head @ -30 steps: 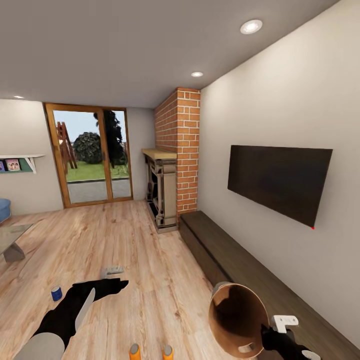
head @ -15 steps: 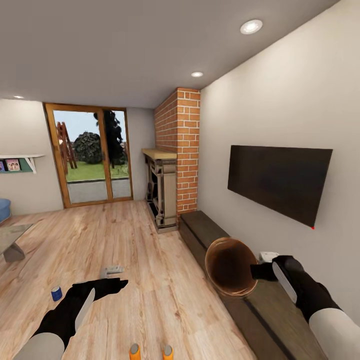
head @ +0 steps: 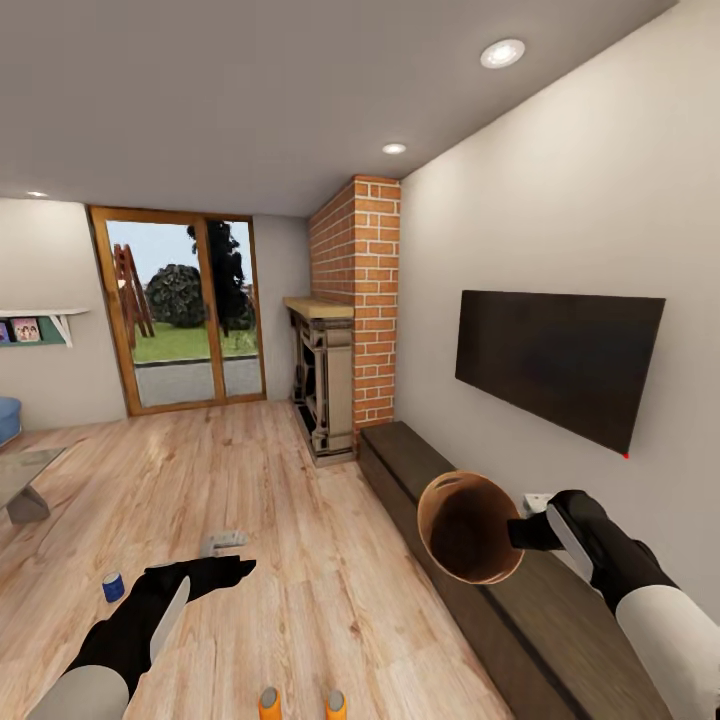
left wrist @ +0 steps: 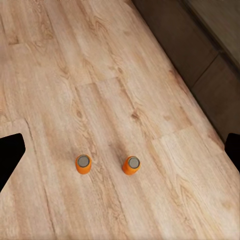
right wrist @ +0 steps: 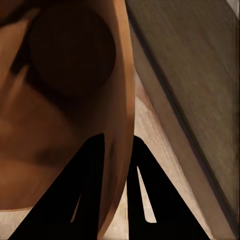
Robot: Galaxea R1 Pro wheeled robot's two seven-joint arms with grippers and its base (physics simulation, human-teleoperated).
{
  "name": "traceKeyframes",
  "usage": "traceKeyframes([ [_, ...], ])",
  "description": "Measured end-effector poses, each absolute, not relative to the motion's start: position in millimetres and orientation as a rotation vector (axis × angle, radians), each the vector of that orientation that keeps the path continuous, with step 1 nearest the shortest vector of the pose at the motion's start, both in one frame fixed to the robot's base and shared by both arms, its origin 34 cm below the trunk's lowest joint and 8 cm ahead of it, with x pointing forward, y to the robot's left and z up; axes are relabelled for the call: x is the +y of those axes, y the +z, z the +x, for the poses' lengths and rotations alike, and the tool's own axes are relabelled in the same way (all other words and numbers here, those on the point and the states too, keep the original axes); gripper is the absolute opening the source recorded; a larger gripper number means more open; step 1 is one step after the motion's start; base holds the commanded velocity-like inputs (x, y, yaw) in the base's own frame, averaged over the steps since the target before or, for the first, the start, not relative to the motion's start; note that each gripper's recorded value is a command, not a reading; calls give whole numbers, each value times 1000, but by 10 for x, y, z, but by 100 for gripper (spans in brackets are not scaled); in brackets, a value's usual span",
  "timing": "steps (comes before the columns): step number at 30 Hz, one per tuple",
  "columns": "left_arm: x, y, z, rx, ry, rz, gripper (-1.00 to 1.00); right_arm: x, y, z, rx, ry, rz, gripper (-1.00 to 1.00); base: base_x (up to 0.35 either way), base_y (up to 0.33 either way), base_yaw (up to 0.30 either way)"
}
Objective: Put the three can of soda from the living room inside the tash can in the kitchen.
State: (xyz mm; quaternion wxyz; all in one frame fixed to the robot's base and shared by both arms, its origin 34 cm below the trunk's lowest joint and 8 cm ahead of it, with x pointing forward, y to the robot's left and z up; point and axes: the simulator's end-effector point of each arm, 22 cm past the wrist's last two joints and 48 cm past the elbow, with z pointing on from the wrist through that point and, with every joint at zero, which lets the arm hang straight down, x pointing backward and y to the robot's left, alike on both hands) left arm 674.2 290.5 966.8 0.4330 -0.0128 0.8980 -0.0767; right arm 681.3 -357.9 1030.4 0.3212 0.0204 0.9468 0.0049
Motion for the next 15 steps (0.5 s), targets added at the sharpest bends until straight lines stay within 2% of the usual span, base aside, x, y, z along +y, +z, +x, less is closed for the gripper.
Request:
traceKeyframes([
  [15, 2905, 9672, 6746, 2235, -191, -32, 100, -3475, 10291, 6822, 2488, 32, 32, -100, 0, 0, 0],
])
